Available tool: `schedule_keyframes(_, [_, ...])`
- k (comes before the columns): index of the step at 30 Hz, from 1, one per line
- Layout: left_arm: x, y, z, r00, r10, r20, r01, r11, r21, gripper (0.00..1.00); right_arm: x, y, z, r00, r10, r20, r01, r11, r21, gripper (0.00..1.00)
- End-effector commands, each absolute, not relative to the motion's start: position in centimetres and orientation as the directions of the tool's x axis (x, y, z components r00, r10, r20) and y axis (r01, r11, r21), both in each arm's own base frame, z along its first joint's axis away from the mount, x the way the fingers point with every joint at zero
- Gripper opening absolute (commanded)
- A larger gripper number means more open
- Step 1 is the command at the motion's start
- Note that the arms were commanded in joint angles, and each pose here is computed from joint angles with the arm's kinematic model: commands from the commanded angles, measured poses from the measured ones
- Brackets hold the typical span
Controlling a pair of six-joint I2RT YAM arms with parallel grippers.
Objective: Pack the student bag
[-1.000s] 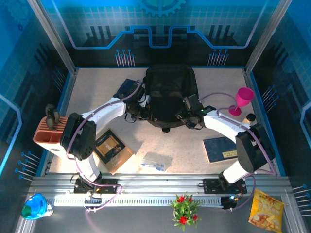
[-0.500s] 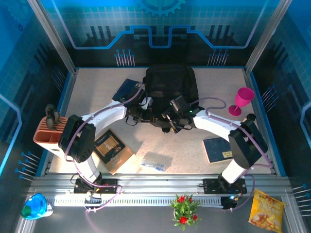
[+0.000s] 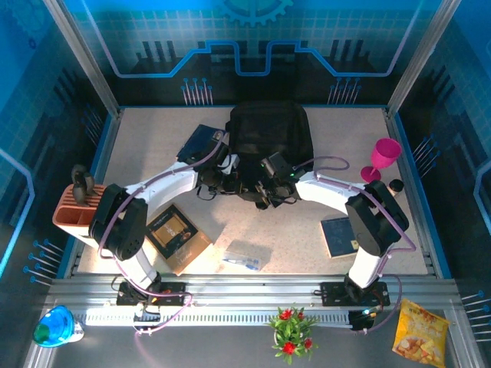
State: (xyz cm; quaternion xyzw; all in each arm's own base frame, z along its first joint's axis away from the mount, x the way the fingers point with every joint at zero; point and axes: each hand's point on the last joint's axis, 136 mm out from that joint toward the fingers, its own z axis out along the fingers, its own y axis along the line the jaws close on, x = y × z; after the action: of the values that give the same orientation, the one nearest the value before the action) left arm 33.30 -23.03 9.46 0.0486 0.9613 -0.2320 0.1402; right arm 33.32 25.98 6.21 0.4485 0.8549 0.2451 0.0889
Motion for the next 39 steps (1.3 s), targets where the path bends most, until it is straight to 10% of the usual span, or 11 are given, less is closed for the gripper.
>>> schedule_keyframes(1, [33.1,-21.6,9.7,-0.951,0.012,-0.310,0.133,0.918,-0.374,0.00,33.8,24.6,7.7,-0.564,0.826,-0.013,0.701,0.487,0.521,0.25])
schedule_keyframes(21, [34.8,-19.1,7.4,-0.953,-0.055,-0.296,0.025,0.965,-0.260,0.00,34.0,23.1,9.6,-0.601,0.793,-0.099,0.622,0.542,0.566,0.10])
schedule_keyframes(39, [32.0,-33.0,9.2,-0.924,0.161,-0.346,0.342,0.753,-0.562,0.00,35.4,14.4,8.3,-0.768,0.597,-0.233,0.450,0.761,0.468,0.25])
